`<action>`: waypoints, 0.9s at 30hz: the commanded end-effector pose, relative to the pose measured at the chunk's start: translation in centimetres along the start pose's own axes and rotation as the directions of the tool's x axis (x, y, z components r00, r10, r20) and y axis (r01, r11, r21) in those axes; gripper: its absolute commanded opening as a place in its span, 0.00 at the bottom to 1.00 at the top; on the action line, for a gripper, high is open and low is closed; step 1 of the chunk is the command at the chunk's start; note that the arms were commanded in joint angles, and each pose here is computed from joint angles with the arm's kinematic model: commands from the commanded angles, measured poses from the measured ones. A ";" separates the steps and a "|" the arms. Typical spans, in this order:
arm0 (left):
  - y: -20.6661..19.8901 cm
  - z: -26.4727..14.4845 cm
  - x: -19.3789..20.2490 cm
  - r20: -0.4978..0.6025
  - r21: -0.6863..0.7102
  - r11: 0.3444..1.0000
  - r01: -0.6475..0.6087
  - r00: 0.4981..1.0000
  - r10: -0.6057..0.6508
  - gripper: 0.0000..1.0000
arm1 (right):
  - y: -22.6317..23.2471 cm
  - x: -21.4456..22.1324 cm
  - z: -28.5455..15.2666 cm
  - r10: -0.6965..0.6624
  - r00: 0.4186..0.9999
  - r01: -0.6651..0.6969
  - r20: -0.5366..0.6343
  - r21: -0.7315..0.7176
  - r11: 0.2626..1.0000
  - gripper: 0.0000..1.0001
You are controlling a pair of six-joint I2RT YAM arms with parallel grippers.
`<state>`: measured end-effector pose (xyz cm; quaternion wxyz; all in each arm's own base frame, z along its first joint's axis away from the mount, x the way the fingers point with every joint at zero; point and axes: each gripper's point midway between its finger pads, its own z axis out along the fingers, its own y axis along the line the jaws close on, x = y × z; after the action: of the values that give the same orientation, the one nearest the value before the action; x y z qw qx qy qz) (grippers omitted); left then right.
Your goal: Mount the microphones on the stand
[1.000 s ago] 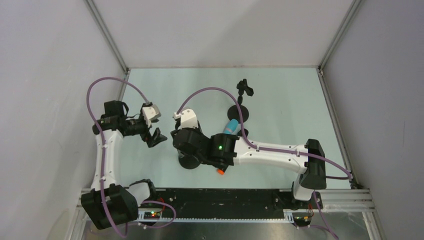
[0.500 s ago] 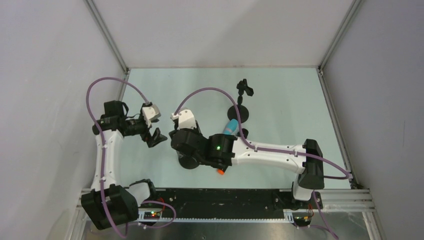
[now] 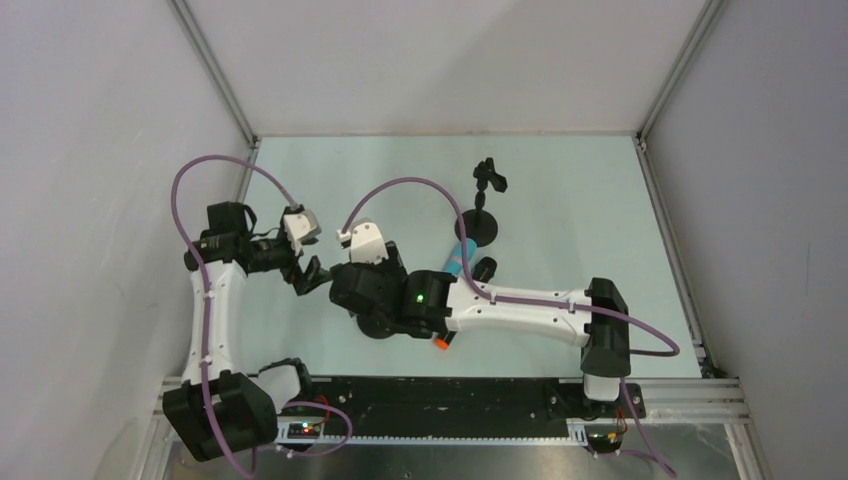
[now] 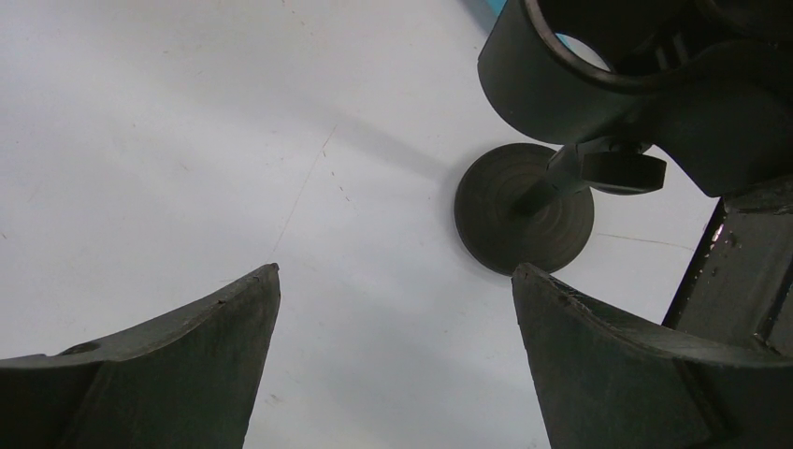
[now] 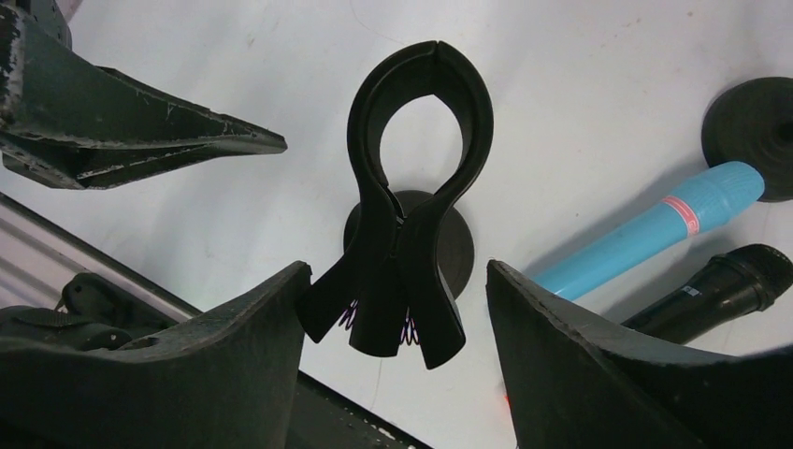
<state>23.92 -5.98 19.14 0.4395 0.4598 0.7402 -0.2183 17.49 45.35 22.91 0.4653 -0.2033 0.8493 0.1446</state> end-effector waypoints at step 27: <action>0.5 -0.7 -0.9 0.045 -0.029 0.999 -0.024 0.999 0.025 0.98 | -2.1 -2.6 -3.1 -0.212 0.971 0.239 0.112 -0.380 0.894 0.00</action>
<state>24.06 -5.48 19.23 0.4444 0.4505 0.7438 -0.2152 18.49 41.63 23.53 0.4350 -0.3246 0.8098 0.2230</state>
